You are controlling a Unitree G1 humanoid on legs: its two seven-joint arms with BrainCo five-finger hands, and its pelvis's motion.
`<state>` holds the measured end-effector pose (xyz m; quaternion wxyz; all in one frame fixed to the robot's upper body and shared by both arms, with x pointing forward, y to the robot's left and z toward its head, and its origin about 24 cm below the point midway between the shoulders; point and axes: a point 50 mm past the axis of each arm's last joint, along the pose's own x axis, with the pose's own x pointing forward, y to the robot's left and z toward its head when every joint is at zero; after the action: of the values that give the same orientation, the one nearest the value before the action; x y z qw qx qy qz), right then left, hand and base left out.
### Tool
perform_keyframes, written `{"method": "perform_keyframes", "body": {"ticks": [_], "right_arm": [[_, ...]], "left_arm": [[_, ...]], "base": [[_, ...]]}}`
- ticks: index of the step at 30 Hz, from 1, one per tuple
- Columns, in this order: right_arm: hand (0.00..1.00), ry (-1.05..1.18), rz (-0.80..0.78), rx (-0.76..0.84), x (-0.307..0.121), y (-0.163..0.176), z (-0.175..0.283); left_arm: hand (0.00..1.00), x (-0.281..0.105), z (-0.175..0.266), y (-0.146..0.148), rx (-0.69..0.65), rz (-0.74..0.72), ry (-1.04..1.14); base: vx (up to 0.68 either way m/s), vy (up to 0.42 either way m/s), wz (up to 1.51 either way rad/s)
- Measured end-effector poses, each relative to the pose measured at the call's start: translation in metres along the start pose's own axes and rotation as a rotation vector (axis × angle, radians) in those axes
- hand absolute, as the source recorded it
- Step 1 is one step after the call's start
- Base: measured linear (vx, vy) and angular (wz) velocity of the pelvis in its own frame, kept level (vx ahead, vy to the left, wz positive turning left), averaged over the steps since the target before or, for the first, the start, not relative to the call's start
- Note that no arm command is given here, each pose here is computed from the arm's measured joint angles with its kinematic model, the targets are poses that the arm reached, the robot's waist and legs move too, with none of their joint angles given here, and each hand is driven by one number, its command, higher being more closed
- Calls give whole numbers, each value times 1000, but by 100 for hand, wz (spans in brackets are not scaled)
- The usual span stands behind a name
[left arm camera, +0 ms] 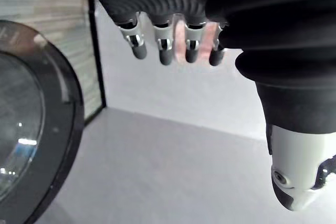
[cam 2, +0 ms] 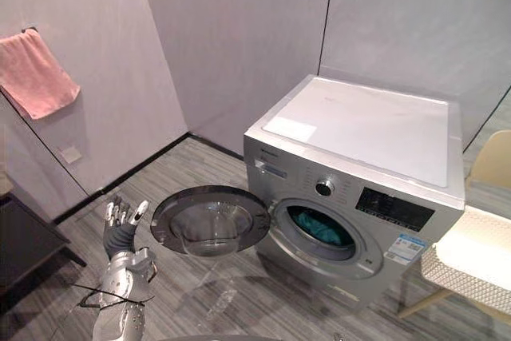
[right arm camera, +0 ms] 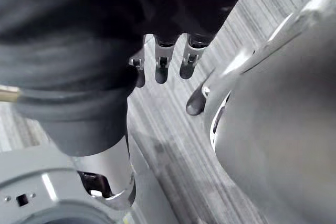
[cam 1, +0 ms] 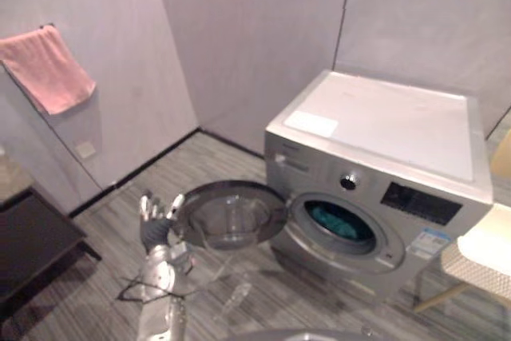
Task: Pick up the laundry basket with both hands and put the clothes into the washing machine.
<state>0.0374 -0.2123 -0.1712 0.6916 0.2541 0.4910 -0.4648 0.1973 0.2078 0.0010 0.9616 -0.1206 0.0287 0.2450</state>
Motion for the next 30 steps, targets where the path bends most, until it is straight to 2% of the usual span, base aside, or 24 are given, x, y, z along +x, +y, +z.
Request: {"method": "perform_keyframes", "body": {"ticks": [3,7,9,13,16,19,26,30], "right_arm": [[0,-4,15,4,0,2,2],[0,-39,120,-13,-3,21,8],[0,-47,180,-24,-4,27,9],[0,-52,200,-21,-4,28,11],[0,-50,192,2,-3,27,13],[0,-56,201,6,-4,31,15],[0,-66,363,16,-18,71,9],[0,-79,440,11,-25,84,9]], "left_arm": [[0,5,5,-4,31,-19,-28],[0,21,8,2,159,-34,-50],[0,40,8,8,224,-2,-34],[0,71,24,15,293,36,-54],[0,104,70,9,276,88,-187],[0,126,94,7,282,127,-219],[0,167,159,-7,267,203,-265],[0,177,187,-6,355,219,-300]], "base": [[25,9,-33],[58,-14,-52],[77,-29,-21],[40,-51,-11],[-61,-53,-5],[-107,-26,-11],[-194,-40,-26],[-154,-57,-19]]}}
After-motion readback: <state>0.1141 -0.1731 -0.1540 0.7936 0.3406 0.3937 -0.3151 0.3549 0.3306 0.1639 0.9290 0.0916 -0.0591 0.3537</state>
